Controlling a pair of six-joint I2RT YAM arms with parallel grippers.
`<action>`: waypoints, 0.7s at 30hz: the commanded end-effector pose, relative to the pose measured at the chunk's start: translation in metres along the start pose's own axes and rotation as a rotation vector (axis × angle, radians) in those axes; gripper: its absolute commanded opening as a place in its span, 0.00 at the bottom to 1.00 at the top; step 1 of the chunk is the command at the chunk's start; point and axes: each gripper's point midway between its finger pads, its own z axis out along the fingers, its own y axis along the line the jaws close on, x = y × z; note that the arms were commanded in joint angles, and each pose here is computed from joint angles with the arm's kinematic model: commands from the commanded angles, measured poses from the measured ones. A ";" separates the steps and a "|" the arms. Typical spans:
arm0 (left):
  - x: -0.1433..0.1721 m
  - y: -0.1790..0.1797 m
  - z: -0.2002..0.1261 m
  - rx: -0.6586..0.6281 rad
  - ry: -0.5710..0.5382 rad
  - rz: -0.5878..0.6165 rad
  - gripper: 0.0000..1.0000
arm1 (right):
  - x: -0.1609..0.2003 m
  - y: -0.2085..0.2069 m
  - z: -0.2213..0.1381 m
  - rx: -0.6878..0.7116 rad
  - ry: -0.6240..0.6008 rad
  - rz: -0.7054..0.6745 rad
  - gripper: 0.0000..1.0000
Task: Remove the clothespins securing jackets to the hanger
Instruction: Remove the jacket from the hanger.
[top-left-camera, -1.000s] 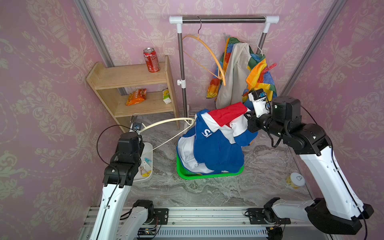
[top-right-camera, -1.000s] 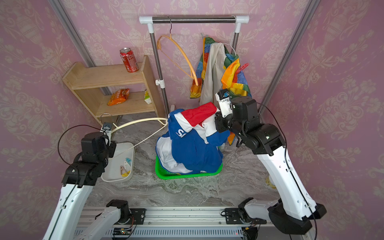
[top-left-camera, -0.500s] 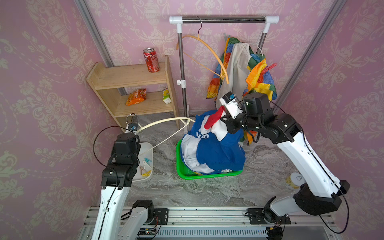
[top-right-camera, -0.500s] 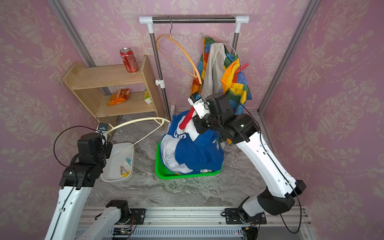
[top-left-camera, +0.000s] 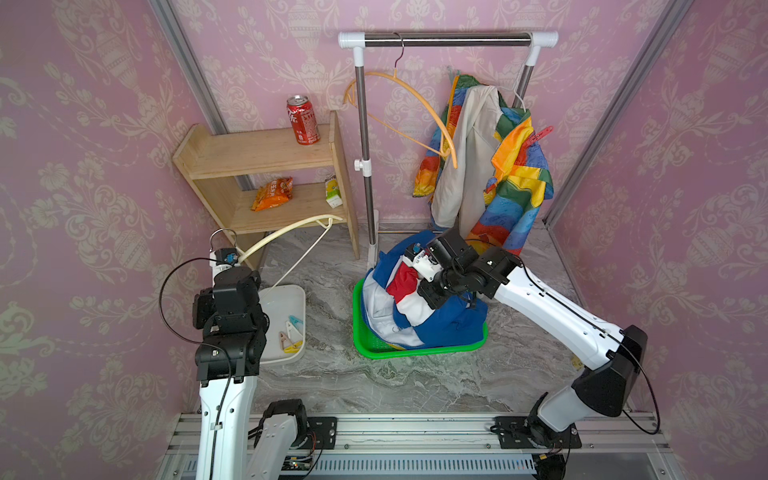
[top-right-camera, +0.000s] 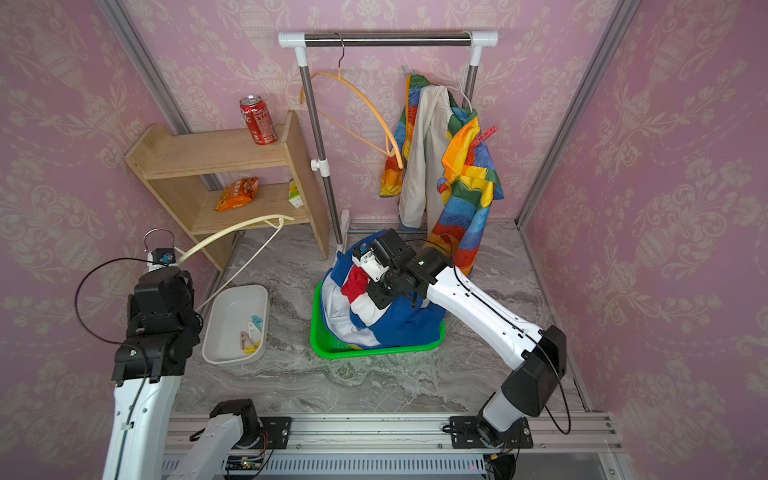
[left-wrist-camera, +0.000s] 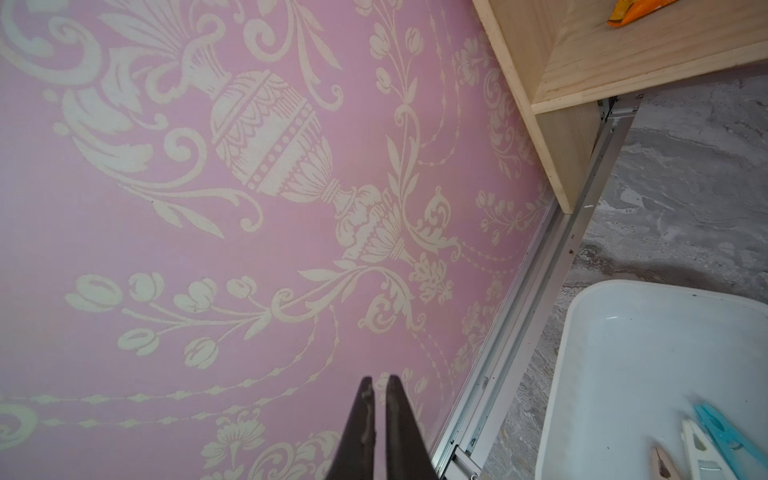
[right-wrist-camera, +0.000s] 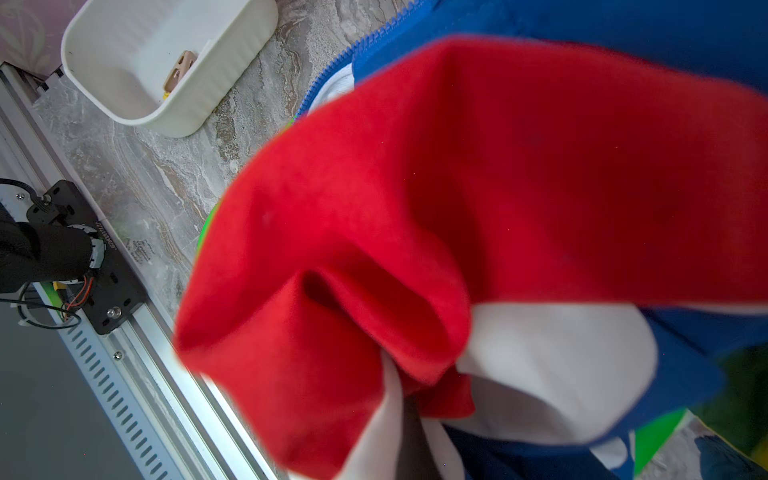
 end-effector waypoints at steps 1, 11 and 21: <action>-0.012 0.008 -0.001 -0.021 -0.036 -0.093 0.00 | 0.004 0.001 0.050 -0.032 0.049 0.037 0.00; -0.026 0.034 -0.020 -0.047 -0.104 -0.113 0.00 | 0.044 -0.009 0.164 -0.026 0.186 0.166 0.00; -0.042 0.040 -0.030 0.000 -0.150 -0.121 0.00 | 0.106 0.004 0.225 -0.038 0.345 0.260 0.00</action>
